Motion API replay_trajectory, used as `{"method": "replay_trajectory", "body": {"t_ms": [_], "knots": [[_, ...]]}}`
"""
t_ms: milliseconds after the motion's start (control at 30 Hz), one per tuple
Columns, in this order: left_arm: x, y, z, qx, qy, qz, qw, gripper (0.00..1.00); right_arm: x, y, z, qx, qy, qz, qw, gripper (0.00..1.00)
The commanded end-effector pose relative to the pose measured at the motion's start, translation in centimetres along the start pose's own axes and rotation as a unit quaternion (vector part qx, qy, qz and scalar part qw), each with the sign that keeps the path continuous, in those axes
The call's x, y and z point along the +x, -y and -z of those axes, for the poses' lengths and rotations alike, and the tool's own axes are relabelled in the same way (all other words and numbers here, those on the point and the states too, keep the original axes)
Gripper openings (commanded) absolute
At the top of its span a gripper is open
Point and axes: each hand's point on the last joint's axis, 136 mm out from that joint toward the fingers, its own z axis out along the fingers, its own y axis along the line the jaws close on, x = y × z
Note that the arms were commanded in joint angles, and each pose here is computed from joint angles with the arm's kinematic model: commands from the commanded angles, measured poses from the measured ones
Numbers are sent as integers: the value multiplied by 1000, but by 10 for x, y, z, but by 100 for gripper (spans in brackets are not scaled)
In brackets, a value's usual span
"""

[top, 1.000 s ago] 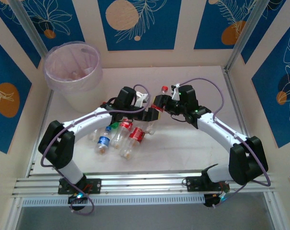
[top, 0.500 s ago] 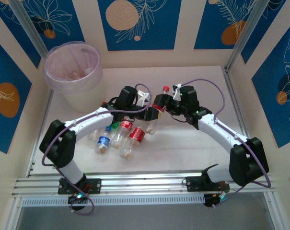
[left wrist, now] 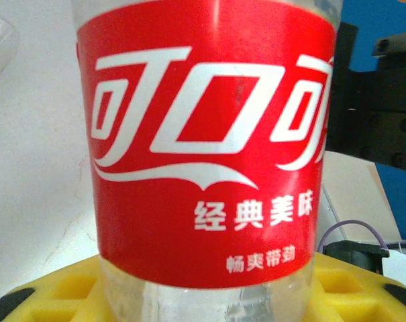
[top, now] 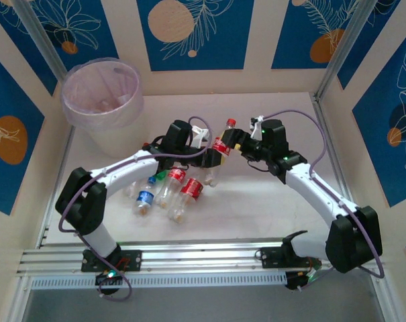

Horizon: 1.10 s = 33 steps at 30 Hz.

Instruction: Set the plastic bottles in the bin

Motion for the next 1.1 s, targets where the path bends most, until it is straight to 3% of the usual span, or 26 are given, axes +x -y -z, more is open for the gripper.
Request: {"method": "replay_trajectory", "body": {"t_ms": [0,200,400,600,767,900,1067], "knots": [[-3,-2,-2,-4,6,-7,1000,45,-7,0,24,14,20,17,1000,88],[-32,8,10,-13,28,-35,999,26,-24,18,58,32,66,-1,997,88],[-96,31,52,-13,74,-87,993,24,-19,29,65,36,67,-16,997,88],[-172,28,140,-75,144,-127,978,16,-12,37,64,44,58,-18,997,88],[-228,13,233,-155,237,-149,947,8,-8,41,62,44,49,-25,998,87],[-251,-14,297,-207,293,-130,924,0,-5,42,62,43,46,-29,998,87],[-256,-67,364,-282,345,-83,891,0,-4,48,67,52,52,-29,997,87]]}}
